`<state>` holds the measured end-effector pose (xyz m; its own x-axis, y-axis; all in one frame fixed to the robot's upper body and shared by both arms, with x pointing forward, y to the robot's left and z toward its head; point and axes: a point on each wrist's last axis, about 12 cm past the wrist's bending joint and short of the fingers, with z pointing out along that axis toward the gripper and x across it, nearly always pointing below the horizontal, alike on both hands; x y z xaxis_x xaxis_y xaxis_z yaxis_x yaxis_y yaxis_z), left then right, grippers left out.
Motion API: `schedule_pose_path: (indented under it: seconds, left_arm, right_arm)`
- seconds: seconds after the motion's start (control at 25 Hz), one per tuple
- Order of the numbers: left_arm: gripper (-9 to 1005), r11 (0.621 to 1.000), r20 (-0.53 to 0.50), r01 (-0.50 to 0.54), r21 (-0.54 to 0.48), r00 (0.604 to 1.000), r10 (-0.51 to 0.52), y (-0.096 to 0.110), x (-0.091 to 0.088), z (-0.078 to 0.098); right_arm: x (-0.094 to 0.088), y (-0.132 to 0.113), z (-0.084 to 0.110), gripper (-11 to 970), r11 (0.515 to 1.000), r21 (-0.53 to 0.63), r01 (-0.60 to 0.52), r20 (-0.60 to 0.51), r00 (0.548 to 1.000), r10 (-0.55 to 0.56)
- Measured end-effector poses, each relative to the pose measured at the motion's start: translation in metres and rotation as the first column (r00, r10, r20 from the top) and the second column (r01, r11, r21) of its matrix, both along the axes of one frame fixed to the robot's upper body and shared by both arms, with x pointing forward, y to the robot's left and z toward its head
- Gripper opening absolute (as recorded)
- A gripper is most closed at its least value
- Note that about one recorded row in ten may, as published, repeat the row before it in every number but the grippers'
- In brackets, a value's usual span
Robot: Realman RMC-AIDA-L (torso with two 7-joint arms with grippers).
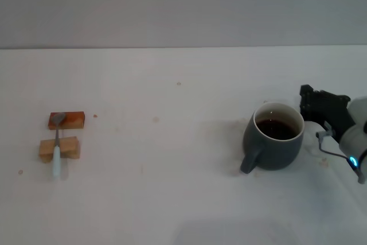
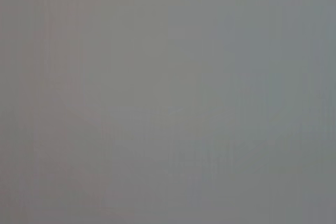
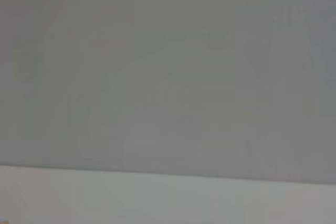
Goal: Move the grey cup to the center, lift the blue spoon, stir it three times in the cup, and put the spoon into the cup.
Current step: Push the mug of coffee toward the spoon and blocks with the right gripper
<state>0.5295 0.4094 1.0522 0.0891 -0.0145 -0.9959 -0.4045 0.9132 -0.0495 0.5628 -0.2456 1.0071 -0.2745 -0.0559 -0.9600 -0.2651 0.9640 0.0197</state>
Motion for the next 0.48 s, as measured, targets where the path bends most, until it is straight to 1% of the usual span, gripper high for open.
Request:
schedule_pose_path:
  seconds: [0.16, 0.24, 0.48]
  left_arm:
    - [678, 1.0, -0.003, 0.002, 0.003, 1.0, -0.002, 0.0, 0.0, 0.0]
    - [677, 1.0, -0.004, 0.002, 0.004, 1.0, -0.002, 0.0, 0.001, 0.0]
    - [677, 1.0, 0.002, 0.008, 0.004, 1.0, -0.008, -0.001, 0.003, 0.002]
  right_arm:
    - [-0.011, -0.007, -0.006, 0, 1.0, 0.007, 0.023, -0.015, 1.0, -0.023]
    - [-0.013, -0.007, -0.006, 0, 1.0, 0.009, 0.025, -0.015, 1.0, -0.024]
    - [-0.026, 0.004, -0.004, 2, 1.0, 0.012, 0.0, 0.001, 1.0, 0.0]
